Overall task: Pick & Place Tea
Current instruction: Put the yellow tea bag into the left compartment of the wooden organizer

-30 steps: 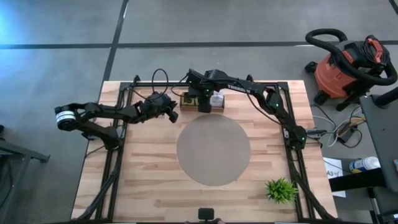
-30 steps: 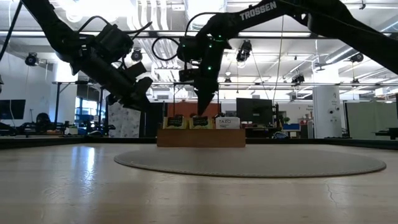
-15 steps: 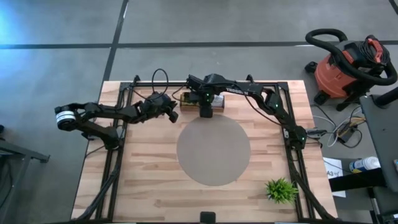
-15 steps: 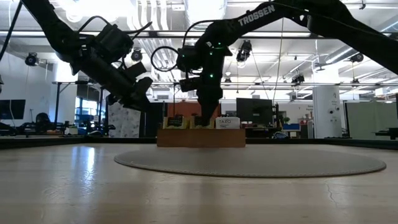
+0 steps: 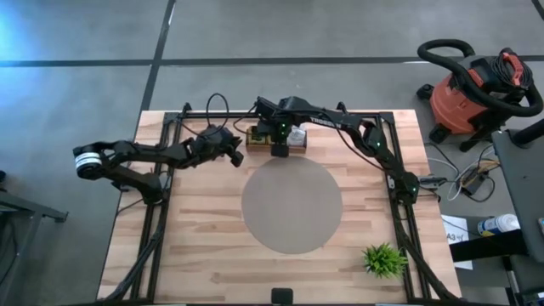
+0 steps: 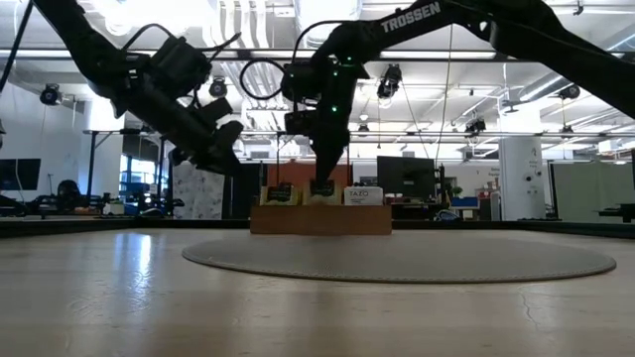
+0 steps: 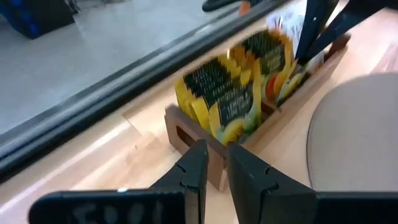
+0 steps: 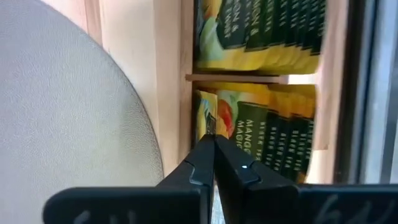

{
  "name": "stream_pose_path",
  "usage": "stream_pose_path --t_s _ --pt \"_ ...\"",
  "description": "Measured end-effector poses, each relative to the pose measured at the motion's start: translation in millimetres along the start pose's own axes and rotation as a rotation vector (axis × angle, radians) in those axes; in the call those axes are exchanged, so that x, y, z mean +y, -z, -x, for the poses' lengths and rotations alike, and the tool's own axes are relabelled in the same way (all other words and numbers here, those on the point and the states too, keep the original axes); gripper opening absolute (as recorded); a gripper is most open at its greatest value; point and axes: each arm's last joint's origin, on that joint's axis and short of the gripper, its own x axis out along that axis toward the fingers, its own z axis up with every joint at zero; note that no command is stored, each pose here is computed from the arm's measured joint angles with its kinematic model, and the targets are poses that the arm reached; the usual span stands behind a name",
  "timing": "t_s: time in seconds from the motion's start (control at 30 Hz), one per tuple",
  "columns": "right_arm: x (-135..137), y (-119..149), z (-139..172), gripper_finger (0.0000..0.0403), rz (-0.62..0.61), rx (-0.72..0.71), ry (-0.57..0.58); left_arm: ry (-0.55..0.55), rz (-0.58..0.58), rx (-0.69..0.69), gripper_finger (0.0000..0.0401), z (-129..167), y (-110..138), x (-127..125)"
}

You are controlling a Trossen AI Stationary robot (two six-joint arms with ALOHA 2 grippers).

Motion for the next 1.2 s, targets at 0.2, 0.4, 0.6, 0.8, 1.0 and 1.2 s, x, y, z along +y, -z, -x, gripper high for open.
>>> stream_pose_path --t_s 0.2,0.4,0.6,0.8,1.0,1.2 --pt "-2 -3 11 0.0008 0.0 -0.02 0.008 -0.04 0.016 -0.077 0.0055 13 -13 3" --pt "-4 -10 26 0.0008 -0.001 -0.075 0.026 -0.126 -0.01 -0.105 0.0055 35 -22 10" --pt "-7 -21 52 0.0008 0.0 -0.209 0.054 -0.186 0.011 -0.159 0.0055 59 -31 18" --pt "0 -27 43 0.0008 -0.011 -0.228 0.026 -0.19 0.034 -0.202 0.0055 69 -36 21" --pt "8 -37 51 0.0008 0.01 -0.327 -0.003 -0.189 0.08 -0.174 0.0055 69 -32 21" --pt "6 -40 26 0.0008 -0.055 -0.305 -0.045 -0.189 0.091 -0.169 0.0055 69 -32 21"
